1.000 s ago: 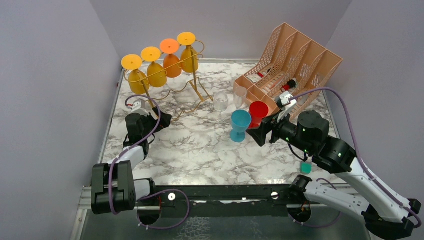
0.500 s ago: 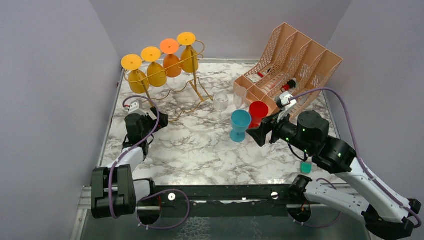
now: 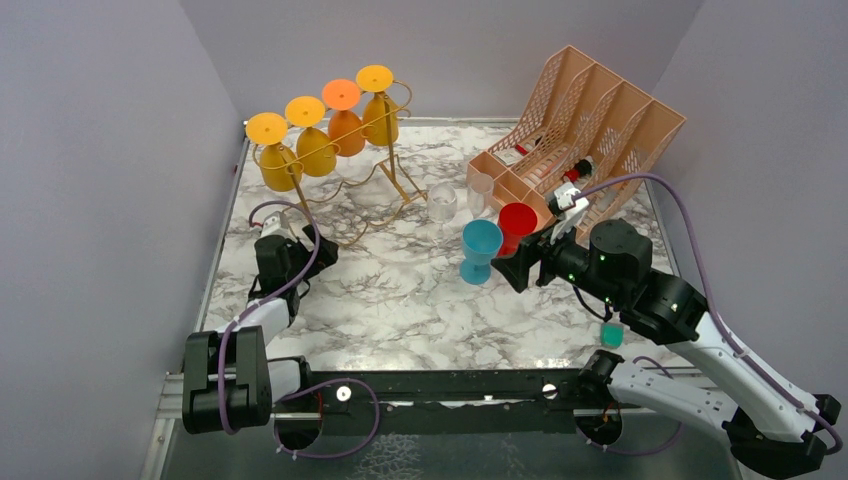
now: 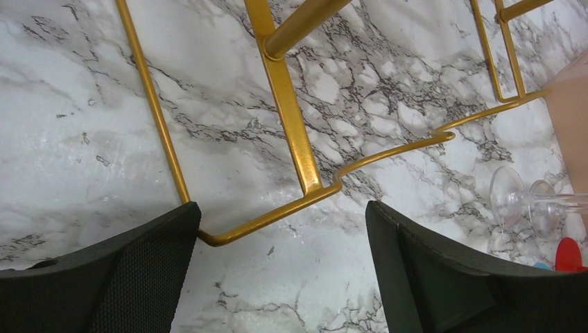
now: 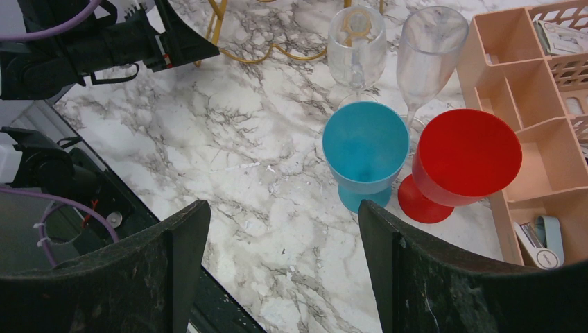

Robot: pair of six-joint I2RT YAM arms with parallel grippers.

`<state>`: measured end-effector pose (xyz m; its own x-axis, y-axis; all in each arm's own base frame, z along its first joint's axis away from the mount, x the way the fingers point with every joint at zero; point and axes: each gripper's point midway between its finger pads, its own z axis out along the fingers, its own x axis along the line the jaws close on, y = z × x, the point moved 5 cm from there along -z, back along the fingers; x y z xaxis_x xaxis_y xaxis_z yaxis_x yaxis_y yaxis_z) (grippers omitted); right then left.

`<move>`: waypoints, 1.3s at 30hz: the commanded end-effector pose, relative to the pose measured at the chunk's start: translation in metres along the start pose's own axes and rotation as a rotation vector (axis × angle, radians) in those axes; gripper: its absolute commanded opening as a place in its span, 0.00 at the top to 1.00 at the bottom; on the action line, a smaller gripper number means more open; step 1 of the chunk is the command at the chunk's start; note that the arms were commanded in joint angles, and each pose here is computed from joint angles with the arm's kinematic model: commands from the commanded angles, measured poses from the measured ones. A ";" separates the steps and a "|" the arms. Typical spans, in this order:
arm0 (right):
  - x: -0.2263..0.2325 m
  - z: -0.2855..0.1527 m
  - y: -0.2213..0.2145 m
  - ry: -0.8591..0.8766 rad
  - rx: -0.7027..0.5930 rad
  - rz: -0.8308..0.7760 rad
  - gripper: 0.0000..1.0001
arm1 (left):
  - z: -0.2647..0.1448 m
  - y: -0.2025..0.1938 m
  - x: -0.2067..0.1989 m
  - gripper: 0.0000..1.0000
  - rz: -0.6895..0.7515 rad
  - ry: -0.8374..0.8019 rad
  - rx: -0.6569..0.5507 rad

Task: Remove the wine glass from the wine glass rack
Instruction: Adjust the wine rack at the center of the board.

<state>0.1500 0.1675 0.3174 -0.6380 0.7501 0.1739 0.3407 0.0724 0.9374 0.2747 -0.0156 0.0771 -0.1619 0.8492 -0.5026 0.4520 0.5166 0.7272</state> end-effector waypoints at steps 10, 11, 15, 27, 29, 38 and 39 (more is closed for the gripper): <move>0.002 0.008 0.000 0.014 0.007 0.009 0.19 | -0.005 -0.039 -0.039 0.09 -0.030 -0.108 0.105; 0.002 0.008 0.000 0.012 0.006 0.009 0.19 | -0.005 -0.040 -0.042 0.09 -0.029 -0.112 0.103; 0.002 0.009 -0.002 0.007 0.014 0.018 0.19 | -0.001 -0.041 -0.057 0.09 -0.027 -0.130 0.095; 0.001 0.011 0.000 -0.009 0.019 0.015 0.19 | 0.006 -0.059 -0.091 0.09 0.048 -0.197 0.161; 0.001 0.012 0.001 -0.010 0.022 0.014 0.19 | 0.004 -0.059 -0.088 0.09 0.053 -0.178 0.152; 0.001 0.017 0.002 -0.023 0.033 0.029 0.19 | -0.016 -0.043 -0.069 0.05 0.129 -0.049 0.084; 0.001 0.019 0.001 -0.024 0.035 0.032 0.19 | -0.020 -0.041 -0.068 0.05 0.136 -0.043 0.076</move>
<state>0.1585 0.1778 0.3037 -0.6256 0.7601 0.1757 0.3888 0.1085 0.9149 0.2558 -0.1069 0.0823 -0.0247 0.8689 -0.4943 0.5692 0.4187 0.7076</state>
